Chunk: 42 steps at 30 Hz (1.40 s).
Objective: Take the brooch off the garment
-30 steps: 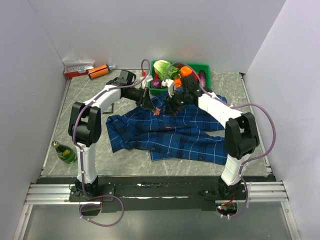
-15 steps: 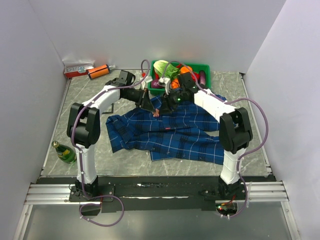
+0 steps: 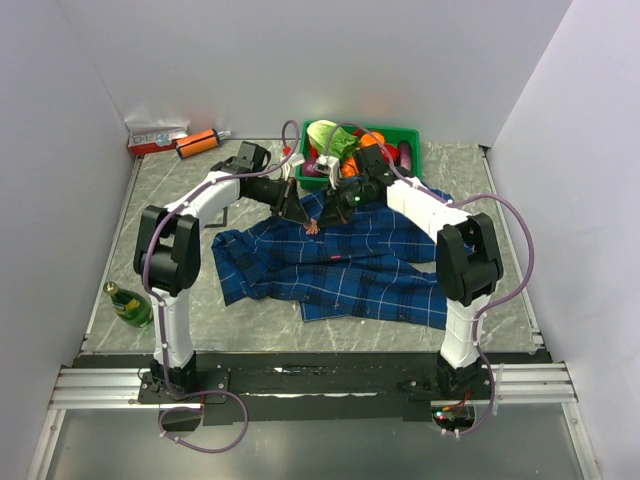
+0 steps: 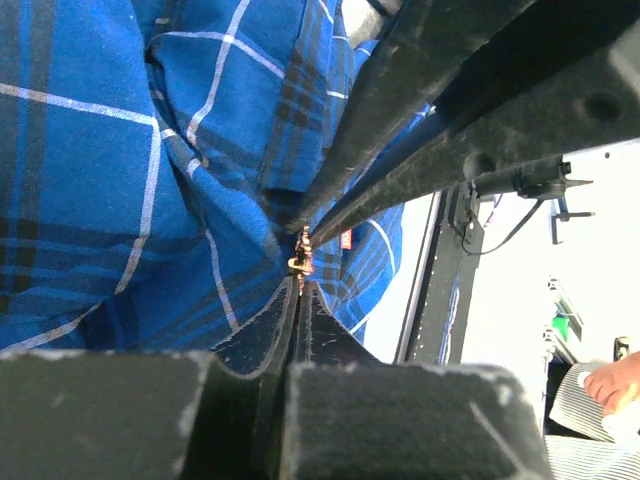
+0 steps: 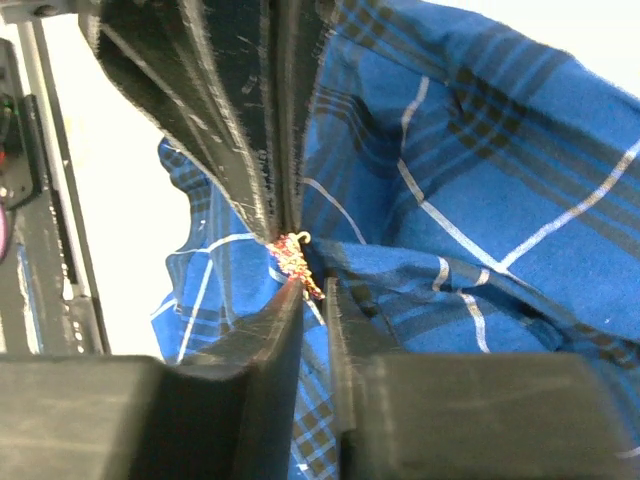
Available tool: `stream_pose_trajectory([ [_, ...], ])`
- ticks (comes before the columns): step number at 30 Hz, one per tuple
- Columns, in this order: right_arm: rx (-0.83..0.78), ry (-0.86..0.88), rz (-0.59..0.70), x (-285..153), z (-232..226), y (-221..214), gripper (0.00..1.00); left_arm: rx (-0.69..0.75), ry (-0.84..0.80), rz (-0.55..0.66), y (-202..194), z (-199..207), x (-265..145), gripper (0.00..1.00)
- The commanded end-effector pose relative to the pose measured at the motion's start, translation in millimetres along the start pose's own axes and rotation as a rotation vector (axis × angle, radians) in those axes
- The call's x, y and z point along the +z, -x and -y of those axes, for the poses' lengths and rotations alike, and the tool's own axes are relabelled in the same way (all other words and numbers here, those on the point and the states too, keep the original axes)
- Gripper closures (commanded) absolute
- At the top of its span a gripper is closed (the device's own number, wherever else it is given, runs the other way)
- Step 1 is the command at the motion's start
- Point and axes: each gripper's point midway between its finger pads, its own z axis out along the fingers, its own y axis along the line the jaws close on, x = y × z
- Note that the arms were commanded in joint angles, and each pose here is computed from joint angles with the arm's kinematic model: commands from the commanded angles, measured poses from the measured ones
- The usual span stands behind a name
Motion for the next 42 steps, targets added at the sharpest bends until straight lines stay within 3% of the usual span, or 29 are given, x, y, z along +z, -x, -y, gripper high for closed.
stream_pose_trajectory([
  [1, -0.063, 0.054, 0.038, -5.0, -15.1, 23.7, 0.94, 0.091, 0.006, 0.042, 18.5, 16.2, -11.1, 0.91],
  [2, -0.063, 0.055, 0.035, -5.7, -15.8, 23.5, 0.99, 0.096, 0.023, 0.044, 20.4, 14.8, -11.3, 0.83],
  [4, -0.063, 0.054, 0.034, -12.9, -17.2, 25.4, 1.00, 0.120, 0.085, 0.047, 23.6, 8.5, -16.4, 0.65],
  [11, 0.001, 0.102, 0.027, -31.1, -22.8, 23.9, 1.00, 0.174, 0.206, 0.114, 30.7, 1.0, -41.6, 0.49],
  [16, 0.202, 0.203, 0.057, -32.9, -22.1, 31.5, 1.00, 0.373, 0.396, 0.247, 35.1, 1.9, -62.9, 0.47],
  [17, 0.215, 0.229, 0.086, -34.1, -21.3, 36.8, 1.00, 0.391, 0.422, 0.231, 19.2, -3.4, -56.0, 0.46],
  [20, 0.280, 0.264, 0.086, -31.4, -23.8, 34.9, 1.00, 0.539, 0.512, 0.255, 21.9, 2.2, -51.7, 0.47],
  [28, 0.403, 0.401, 0.128, -37.2, -21.5, 38.5, 1.00, 0.712, 0.676, 0.291, 48.7, 8.0, -39.4, 0.48],
  [34, 0.497, 0.439, 0.145, -42.2, -12.0, 32.2, 1.00, 0.848, 0.752, 0.253, 46.0, 5.3, -30.9, 0.47],
  [42, 0.629, 0.542, 0.157, -46.1, -4.4, 29.8, 1.00, 0.919, 0.689, 0.241, 50.3, 16.0, -10.3, 0.48],
])
